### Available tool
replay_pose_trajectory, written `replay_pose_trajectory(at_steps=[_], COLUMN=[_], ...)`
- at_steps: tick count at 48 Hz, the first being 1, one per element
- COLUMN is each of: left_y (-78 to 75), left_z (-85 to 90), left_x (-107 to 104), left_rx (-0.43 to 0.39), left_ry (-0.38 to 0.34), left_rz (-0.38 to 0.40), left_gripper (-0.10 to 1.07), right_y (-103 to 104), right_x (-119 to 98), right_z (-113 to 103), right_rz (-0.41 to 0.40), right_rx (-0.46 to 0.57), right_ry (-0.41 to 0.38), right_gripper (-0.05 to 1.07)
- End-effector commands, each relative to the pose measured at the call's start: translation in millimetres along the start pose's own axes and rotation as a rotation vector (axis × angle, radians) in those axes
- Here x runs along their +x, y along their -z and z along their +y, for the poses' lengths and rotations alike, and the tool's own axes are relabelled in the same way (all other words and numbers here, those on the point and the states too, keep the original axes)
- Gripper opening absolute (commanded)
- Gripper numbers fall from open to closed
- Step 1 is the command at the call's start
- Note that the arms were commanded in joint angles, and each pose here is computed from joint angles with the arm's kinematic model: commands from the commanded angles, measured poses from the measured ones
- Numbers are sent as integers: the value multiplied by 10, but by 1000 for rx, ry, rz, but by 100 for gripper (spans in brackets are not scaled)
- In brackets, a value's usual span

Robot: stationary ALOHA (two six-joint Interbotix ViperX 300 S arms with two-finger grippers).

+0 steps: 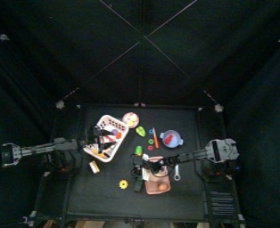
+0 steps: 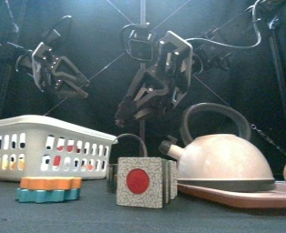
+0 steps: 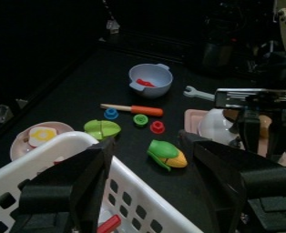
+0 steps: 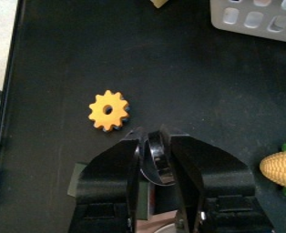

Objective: Grab cookiec utter

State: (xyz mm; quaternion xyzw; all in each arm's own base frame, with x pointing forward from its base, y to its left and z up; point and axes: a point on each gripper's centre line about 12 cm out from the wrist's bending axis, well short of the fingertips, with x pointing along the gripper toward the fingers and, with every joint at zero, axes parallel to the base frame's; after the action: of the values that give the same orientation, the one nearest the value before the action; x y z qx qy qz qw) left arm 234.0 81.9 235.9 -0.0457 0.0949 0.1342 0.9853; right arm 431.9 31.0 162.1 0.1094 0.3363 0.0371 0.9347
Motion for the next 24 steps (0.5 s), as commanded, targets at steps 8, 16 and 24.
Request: replay_pose_trajectory(at_steps=[8, 16, 24], left_y=[-48, -49, -45], left_z=[0, -1, 3], left_x=[7, 7, 3], left_rx=[-2, -2, -2], left_ry=[2, 3, 0], left_rz=[-18, -19, -18], left_gripper=[93, 93, 93], right_y=[-118, -101, -75], right_x=[-96, -96, -96], right_z=[37, 21, 10], right_rz=[-31, -29, -21], right_rx=[6, 39, 41], right_ry=[-21, -20, -22], right_gripper=[66, 67, 67])
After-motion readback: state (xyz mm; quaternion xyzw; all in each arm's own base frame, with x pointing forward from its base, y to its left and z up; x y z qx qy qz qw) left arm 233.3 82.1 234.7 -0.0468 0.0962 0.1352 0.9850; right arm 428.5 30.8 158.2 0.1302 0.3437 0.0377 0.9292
